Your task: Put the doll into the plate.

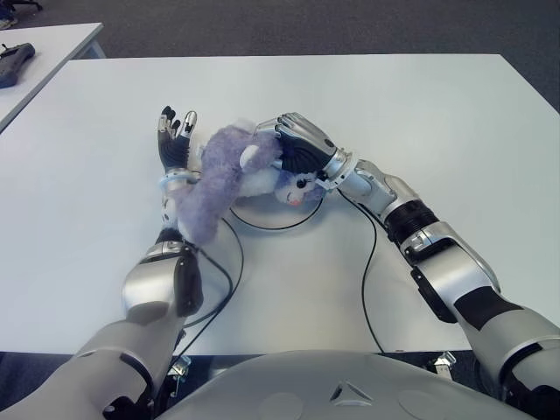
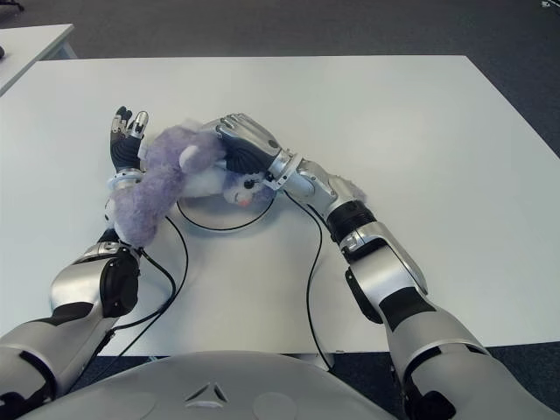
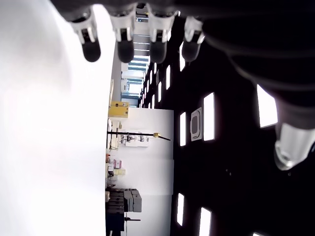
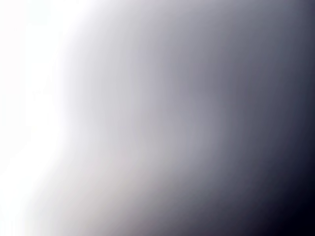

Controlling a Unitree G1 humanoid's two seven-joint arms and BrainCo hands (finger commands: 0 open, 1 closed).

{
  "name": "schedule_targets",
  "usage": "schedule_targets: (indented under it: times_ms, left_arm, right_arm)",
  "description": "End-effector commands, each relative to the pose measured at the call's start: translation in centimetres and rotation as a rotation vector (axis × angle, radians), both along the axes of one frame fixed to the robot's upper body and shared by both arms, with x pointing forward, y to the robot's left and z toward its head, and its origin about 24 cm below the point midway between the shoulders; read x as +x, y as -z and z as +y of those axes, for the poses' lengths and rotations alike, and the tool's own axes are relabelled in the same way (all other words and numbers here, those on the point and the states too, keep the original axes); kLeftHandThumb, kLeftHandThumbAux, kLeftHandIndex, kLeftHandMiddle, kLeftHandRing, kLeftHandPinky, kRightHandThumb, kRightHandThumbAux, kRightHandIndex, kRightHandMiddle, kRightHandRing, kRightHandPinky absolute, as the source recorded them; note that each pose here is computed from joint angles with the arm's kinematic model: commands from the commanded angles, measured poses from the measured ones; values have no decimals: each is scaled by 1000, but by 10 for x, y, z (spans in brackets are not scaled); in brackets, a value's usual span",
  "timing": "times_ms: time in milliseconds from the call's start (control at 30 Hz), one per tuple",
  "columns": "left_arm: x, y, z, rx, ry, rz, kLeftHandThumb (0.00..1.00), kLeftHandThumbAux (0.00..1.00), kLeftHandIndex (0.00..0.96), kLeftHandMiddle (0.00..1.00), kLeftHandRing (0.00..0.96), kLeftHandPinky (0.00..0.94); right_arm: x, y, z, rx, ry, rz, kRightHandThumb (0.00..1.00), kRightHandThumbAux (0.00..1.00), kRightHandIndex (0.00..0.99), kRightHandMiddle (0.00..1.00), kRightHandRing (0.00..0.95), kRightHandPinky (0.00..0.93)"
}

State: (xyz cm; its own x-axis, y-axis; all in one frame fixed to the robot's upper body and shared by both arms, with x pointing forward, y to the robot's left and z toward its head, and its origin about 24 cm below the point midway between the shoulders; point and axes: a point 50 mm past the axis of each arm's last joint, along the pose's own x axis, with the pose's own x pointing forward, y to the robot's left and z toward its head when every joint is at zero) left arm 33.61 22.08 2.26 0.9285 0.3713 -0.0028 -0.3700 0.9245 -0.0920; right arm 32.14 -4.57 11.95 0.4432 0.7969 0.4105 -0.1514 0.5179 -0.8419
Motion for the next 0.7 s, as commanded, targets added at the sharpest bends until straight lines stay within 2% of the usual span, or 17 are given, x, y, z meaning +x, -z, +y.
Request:
schedule_targets:
  times_ms: [33, 200, 400, 567, 600, 700]
  left_arm:
    - [-99, 117, -21, -138, -23, 468, 0, 527, 33, 69, 26, 0]
    - [-99, 116, -21, -144, -26, 462, 0, 539, 32, 65, 24, 0]
    - [-99, 116, -21, -148, -29, 459, 0, 545, 33, 70, 28, 0]
    - [-98, 116, -21, -147, -27, 459, 0, 540, 31, 70, 27, 0]
    - [-98, 116, -22, -147, -27, 460, 0, 538, 31, 69, 27, 0]
    - [-98, 116, -22, -146, -27, 460, 0, 537, 30, 69, 27, 0]
  right_arm:
    - [-5, 55, -11, -111, 99, 201, 713, 712, 439, 850, 851, 863]
    - [-7, 61, -9, -108, 108, 220, 711, 713, 439, 858, 858, 864]
    - [-6, 61, -8, -133, 98, 198, 699, 712, 438, 802, 810, 804]
    - [-3, 56, -8, -175, 96, 172, 684, 716, 426, 674, 693, 686]
    - [-3, 56, -9, -180, 97, 171, 678, 719, 421, 620, 646, 642]
    - [-3, 56, -9, -187, 97, 170, 675, 721, 417, 571, 606, 607]
